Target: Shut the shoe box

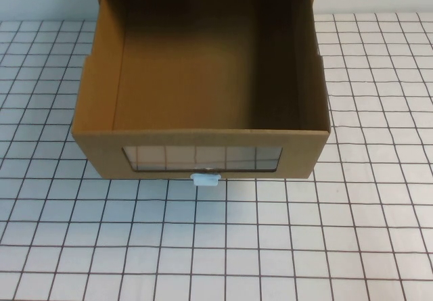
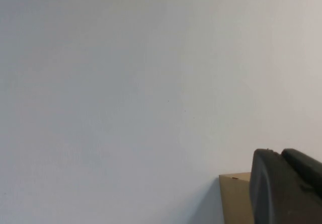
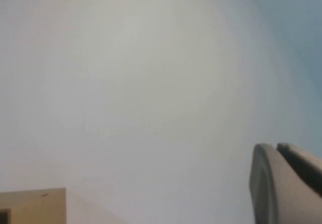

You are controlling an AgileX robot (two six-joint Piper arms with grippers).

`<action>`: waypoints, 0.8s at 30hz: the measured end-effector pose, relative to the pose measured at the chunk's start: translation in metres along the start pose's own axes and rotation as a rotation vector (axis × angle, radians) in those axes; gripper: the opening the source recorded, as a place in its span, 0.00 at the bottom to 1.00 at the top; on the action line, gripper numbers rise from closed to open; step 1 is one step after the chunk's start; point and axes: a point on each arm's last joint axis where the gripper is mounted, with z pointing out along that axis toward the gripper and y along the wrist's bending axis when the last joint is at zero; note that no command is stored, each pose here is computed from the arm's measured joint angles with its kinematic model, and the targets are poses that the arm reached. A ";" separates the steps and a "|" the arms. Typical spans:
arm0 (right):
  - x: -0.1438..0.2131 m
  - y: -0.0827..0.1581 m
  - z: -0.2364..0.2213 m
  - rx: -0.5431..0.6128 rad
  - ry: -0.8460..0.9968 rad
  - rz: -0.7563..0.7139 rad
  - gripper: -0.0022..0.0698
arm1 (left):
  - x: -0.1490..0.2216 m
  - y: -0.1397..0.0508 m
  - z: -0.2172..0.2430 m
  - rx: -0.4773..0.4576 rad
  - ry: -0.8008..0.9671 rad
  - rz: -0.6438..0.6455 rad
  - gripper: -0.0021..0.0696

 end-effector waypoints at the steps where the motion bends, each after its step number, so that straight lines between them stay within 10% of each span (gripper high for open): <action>1: 0.000 0.000 0.000 0.000 0.000 0.000 0.01 | 0.000 0.000 0.000 0.000 -0.002 0.002 0.02; 13: -0.037 0.000 -0.001 -0.016 -0.324 0.127 0.01 | -0.031 0.006 -0.004 -0.056 -0.317 -0.086 0.02; 24: -0.152 0.018 0.008 -0.147 -0.556 0.118 0.01 | -0.123 0.034 0.010 -0.210 -0.560 -0.361 0.02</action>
